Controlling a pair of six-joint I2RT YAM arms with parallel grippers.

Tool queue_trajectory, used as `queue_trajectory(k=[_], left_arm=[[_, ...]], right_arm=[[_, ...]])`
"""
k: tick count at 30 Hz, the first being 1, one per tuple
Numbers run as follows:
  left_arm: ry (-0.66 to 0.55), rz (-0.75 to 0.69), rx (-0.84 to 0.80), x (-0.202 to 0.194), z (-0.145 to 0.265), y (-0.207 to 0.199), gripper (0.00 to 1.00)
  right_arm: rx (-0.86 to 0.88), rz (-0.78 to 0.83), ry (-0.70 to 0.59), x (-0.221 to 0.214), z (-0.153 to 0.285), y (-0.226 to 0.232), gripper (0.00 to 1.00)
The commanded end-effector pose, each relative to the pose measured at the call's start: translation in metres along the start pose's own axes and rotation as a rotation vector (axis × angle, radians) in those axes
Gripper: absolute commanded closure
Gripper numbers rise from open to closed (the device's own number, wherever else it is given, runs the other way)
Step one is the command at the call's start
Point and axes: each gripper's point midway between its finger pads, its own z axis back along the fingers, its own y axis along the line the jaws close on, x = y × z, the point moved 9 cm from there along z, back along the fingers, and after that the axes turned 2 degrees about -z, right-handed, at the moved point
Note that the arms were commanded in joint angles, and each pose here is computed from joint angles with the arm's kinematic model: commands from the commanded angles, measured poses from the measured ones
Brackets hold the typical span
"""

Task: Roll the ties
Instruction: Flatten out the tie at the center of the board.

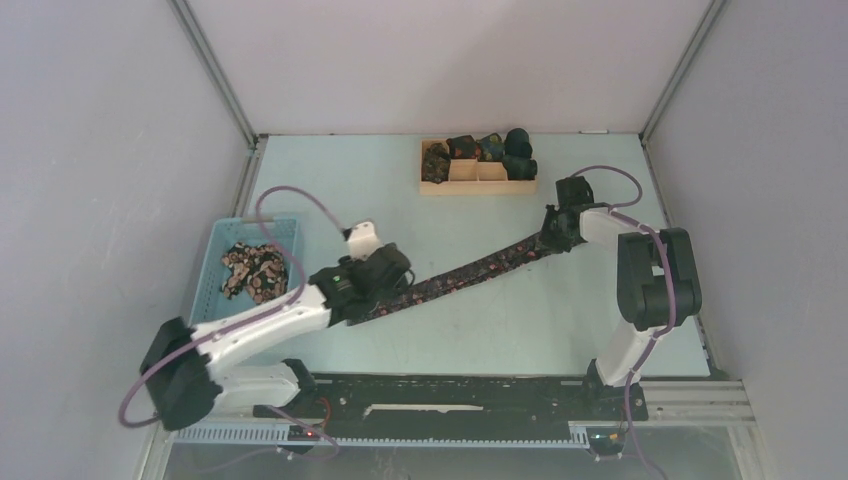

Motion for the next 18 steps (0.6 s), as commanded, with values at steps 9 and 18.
queue_trajectory(k=[9, 18], left_arm=[[0.262, -0.215, -0.092, -0.031, -0.062, -0.092, 0.26], [0.353, -0.295, 0.009, -0.057, -0.086, -0.093, 0.26]], right_arm=[[-0.063, -0.019, 0.026, 0.001, -0.003, -0.013, 0.81], [-0.056, -0.02, 0.025, 0.002, -0.003, -0.013, 0.82]])
